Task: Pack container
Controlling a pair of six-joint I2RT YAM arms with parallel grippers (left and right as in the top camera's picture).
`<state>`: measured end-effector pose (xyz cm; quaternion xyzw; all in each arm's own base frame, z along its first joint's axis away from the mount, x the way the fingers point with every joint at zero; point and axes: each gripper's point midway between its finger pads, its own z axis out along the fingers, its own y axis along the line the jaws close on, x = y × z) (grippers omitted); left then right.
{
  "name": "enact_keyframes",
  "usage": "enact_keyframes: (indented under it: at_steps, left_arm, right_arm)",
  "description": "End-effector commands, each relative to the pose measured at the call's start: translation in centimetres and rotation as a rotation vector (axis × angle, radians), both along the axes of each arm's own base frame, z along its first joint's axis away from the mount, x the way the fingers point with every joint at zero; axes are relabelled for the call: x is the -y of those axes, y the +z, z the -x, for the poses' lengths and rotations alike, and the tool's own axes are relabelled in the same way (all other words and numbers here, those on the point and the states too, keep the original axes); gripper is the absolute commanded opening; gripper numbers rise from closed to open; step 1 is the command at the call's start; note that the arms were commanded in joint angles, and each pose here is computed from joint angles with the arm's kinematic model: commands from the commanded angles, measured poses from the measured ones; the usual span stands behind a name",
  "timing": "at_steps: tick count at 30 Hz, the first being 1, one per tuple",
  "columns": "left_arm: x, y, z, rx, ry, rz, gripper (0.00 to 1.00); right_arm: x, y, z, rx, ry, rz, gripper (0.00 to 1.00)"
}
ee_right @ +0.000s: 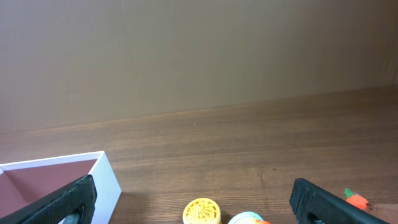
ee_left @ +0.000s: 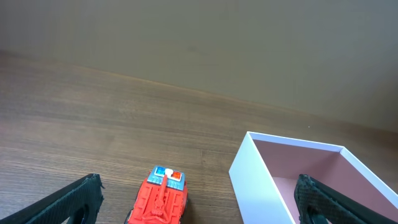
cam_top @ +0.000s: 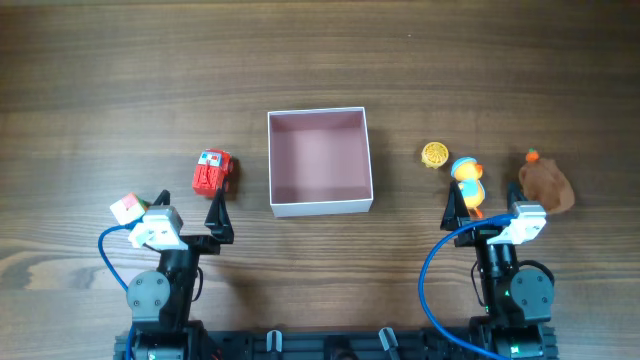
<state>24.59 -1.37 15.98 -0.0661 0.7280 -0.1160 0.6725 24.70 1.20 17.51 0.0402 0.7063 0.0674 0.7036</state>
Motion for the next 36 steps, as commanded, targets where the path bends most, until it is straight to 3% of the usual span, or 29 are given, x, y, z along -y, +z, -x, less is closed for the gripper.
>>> enact_keyframes:
  at_steps: [1, 18, 25, 30, 36]
  left_arm:
    - [0.5, -0.2, 0.1, 0.002, -0.029, -0.011, 1.0]
    - [0.5, 0.0, 0.0, 0.008, -0.03, -0.011, 1.0]
    - [1.1, 3.9, 0.4, 0.07, -0.06, 0.092, 1.0]
    - [1.1, 6.2, 0.3, -0.052, -0.054, 0.093, 1.0]
    - [1.1, 9.3, -2.3, -0.254, -0.044, 0.097, 1.0]
  right_arm:
    - [-0.4, 0.0, 0.0, 0.002, 0.018, -0.006, 1.0]
    - [-1.7, 0.5, 0.1, 0.015, 0.098, -0.063, 1.0]
    - [-3.1, 0.7, 0.6, -0.041, 0.181, -0.092, 1.0]
    - [-3.1, 4.0, 0.9, -0.129, 0.177, -0.088, 1.0]
    - [-3.3, 7.4, -0.9, -0.334, 0.171, -0.069, 1.0]
